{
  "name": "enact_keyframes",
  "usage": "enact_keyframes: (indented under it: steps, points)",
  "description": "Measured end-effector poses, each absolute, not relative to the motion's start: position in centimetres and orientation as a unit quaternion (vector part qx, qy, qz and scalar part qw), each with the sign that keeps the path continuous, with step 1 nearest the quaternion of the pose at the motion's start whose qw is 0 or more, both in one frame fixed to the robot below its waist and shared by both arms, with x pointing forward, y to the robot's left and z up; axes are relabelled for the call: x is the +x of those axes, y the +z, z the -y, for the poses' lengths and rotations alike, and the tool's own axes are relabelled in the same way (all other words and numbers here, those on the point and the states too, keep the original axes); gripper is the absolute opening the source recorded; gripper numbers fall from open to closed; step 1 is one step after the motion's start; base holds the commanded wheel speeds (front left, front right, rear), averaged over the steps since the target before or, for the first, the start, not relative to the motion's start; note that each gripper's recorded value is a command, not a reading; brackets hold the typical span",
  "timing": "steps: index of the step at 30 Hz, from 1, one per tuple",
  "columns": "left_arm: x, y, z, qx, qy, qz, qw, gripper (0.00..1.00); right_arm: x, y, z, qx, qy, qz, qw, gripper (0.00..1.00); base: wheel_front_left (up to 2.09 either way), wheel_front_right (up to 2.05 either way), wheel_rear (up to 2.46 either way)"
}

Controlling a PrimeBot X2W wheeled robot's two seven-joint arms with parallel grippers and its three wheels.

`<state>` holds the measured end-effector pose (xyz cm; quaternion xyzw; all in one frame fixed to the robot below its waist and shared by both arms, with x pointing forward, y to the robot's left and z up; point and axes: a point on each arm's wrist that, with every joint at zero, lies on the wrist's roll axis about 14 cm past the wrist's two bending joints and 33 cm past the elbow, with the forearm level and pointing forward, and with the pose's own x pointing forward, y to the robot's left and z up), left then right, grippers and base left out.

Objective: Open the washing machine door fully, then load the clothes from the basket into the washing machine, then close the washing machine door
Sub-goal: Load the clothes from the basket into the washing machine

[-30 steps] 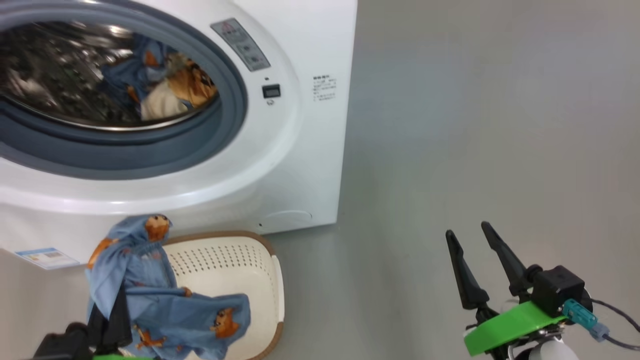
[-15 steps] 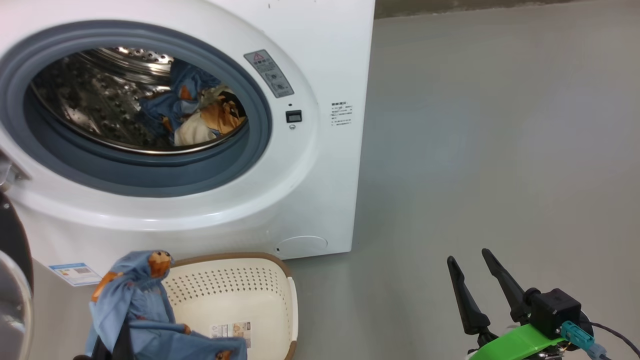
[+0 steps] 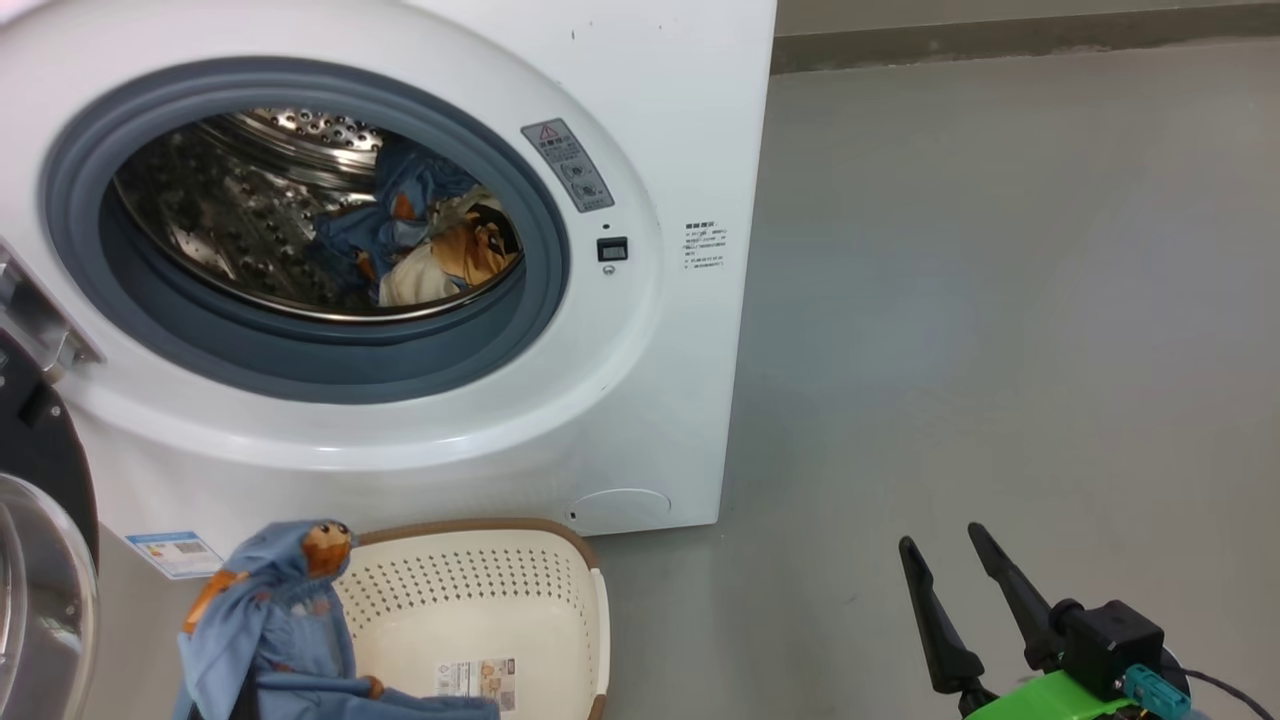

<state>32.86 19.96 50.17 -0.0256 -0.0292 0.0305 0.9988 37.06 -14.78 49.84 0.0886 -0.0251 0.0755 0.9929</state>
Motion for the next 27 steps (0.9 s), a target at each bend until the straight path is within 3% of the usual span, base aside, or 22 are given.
enact_keyframes:
  steps: [20, 27]
  points:
    - [31.9, 50.2, -19.6, -0.033, 0.021, 0.028, 0.999, 0.0, 36.7, 49.6, 14.8, 0.092, 0.073, 0.022, 0.993, 1.0, 0.0, 0.0, 0.0]
    - [35.0, 51.3, -18.6, -0.041, 0.003, 0.048, 0.998, 0.0, 37.2, 48.3, 14.7, 0.094, 0.071, 0.003, 0.993, 1.0, 0.0, 0.0, 0.0]
